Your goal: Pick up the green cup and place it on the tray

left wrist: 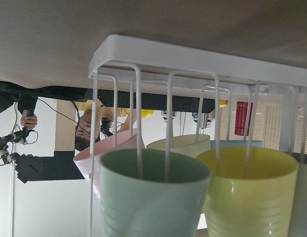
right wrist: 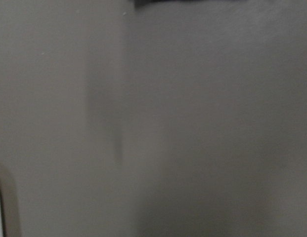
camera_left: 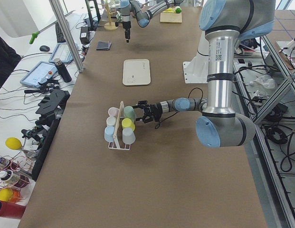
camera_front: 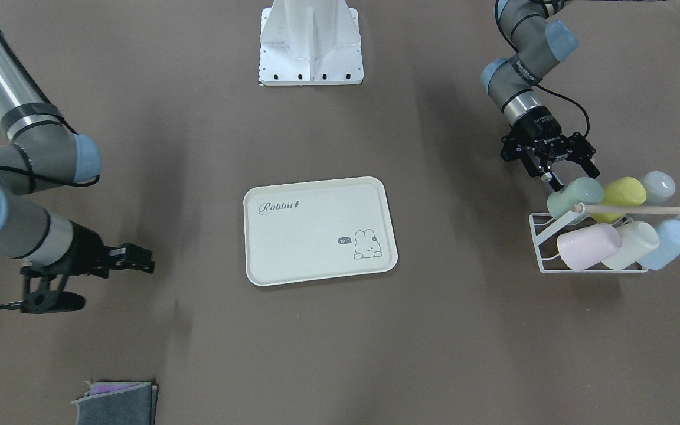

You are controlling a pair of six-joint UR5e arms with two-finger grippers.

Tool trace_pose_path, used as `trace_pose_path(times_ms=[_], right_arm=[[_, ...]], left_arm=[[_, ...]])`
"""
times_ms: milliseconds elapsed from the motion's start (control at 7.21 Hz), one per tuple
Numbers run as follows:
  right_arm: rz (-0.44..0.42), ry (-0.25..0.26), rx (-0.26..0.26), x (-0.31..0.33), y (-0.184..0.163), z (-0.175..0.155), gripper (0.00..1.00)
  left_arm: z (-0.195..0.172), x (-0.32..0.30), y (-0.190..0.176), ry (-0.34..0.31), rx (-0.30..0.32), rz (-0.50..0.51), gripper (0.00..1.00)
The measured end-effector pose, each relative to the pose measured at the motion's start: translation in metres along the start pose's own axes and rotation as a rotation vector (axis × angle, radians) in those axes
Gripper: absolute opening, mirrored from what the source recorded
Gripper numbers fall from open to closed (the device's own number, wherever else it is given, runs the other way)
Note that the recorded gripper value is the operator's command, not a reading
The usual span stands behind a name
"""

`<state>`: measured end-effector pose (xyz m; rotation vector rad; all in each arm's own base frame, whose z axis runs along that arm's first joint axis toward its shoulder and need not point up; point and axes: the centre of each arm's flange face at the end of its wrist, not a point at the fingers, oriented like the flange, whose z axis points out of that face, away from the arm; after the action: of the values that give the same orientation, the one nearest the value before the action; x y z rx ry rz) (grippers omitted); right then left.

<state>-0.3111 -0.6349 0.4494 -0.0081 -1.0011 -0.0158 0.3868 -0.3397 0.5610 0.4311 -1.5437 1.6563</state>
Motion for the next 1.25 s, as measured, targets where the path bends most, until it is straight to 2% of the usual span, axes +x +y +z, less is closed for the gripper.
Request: trace_pose_path(times_ms=[416,694,833,1110,1249], right_arm=[[-0.106,0.114,0.0,0.154,-0.011,-0.083,1.0],[-0.202,0.204,-0.028,0.239,0.004,-0.142,1.0],[-0.206,0.235,-0.038,0.29,0.022,-0.17,1.0],[-0.074,0.249,-0.011,0.381,0.08,-0.224,1.0],[-0.014,0.251,-0.007,0.405,0.111,-0.237,1.0]], left_arm=[[0.001,-0.004,-0.003,0.002,-0.002,0.006,0.98],[0.006,-0.003,-0.002,0.013,-0.007,0.006,0.98],[0.01,-0.001,0.0,0.022,-0.011,0.005,0.98],[0.015,-0.001,-0.003,0.032,-0.016,0.009,0.98],[0.017,-0.003,-0.007,0.035,-0.018,0.01,0.98]])
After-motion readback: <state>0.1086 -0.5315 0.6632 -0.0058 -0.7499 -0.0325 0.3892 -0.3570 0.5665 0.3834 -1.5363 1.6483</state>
